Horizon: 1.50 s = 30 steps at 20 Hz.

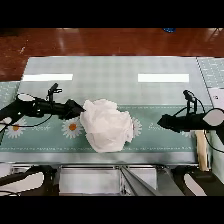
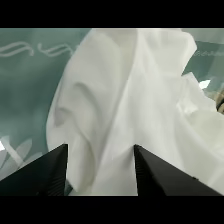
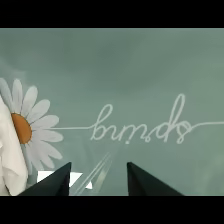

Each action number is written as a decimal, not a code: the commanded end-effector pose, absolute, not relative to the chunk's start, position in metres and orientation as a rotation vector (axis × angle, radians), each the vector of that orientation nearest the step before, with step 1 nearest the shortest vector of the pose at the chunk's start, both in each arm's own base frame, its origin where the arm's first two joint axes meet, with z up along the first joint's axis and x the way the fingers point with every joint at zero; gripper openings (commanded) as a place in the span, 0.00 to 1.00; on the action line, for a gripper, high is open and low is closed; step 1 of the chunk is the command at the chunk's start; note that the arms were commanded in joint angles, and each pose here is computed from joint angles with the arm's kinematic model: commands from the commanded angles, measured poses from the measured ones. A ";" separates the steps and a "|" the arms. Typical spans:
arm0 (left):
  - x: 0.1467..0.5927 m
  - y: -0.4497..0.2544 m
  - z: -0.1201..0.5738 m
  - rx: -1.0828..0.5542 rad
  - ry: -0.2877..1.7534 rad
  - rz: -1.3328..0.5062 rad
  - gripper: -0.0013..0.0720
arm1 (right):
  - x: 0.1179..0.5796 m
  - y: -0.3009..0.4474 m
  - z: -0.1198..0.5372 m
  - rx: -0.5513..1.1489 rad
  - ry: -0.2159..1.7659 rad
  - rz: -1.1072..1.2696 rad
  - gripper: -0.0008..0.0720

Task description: Fold the shirts.

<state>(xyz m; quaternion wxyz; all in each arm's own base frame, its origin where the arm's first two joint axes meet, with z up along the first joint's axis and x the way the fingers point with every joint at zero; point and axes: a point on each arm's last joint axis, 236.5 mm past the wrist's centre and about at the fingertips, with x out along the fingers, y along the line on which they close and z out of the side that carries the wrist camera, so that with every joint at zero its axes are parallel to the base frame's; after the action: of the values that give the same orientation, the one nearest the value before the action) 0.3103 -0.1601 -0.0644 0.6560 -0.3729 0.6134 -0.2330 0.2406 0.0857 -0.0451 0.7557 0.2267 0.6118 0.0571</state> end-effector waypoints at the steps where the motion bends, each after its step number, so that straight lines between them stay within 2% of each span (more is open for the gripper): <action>1: 0.322 -0.184 -0.068 -0.911 1.412 -0.666 0.61 | 0.219 0.103 -0.053 0.576 1.370 0.159 0.57; 2: 0.321 -0.190 -0.062 -0.896 1.416 -0.727 0.27 | 0.215 0.109 -0.056 0.568 1.380 0.175 0.57; 3: 0.321 -0.194 -0.053 -0.876 1.412 -0.794 0.13 | 0.210 0.118 -0.060 0.566 1.391 0.193 0.57; 4: 0.322 -0.196 -0.044 -0.855 1.401 -0.849 0.06 | 0.203 0.131 -0.066 0.571 1.418 0.224 0.57; 10: 0.342 -0.197 -0.020 -0.806 1.337 -0.901 0.04 | 0.180 0.209 -0.092 0.639 1.557 0.377 0.57; 16: 0.342 -0.197 -0.021 -0.806 1.336 -0.897 0.04 | 0.213 0.247 -0.102 0.765 1.542 0.431 0.56; 17: 0.342 -0.197 -0.021 -0.806 1.336 -0.897 0.04 | 0.219 0.254 -0.102 0.773 1.544 0.457 0.43; 19: 0.343 -0.196 -0.020 -0.811 1.338 -0.894 0.04 | 0.232 0.265 -0.093 0.734 1.520 0.545 0.04; 20: 0.346 -0.194 -0.017 -0.822 1.336 -0.886 0.04 | 0.244 0.270 -0.078 0.700 1.485 0.608 0.04; 23: 0.378 -0.176 0.028 -0.826 1.214 -0.876 0.04 | 0.312 0.241 0.002 0.558 1.292 0.655 0.03; 26: 0.430 -0.146 0.145 -0.768 0.899 -0.876 0.04 | 0.402 0.161 0.163 0.435 0.896 0.523 0.03; 28: 0.443 -0.126 0.241 -0.652 0.677 -0.859 0.04 | 0.415 0.117 0.282 0.360 0.637 0.468 0.03; 30: 0.429 -0.116 0.334 -0.517 0.473 -0.857 0.04 | 0.393 0.091 0.387 0.263 0.427 0.440 0.03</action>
<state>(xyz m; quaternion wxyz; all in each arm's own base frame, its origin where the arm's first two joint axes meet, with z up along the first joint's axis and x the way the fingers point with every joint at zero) 0.4394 -0.1335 0.2130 0.7914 -0.2986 0.3435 -0.4081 0.4175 0.1464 0.2507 0.8829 0.1969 0.3360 0.2624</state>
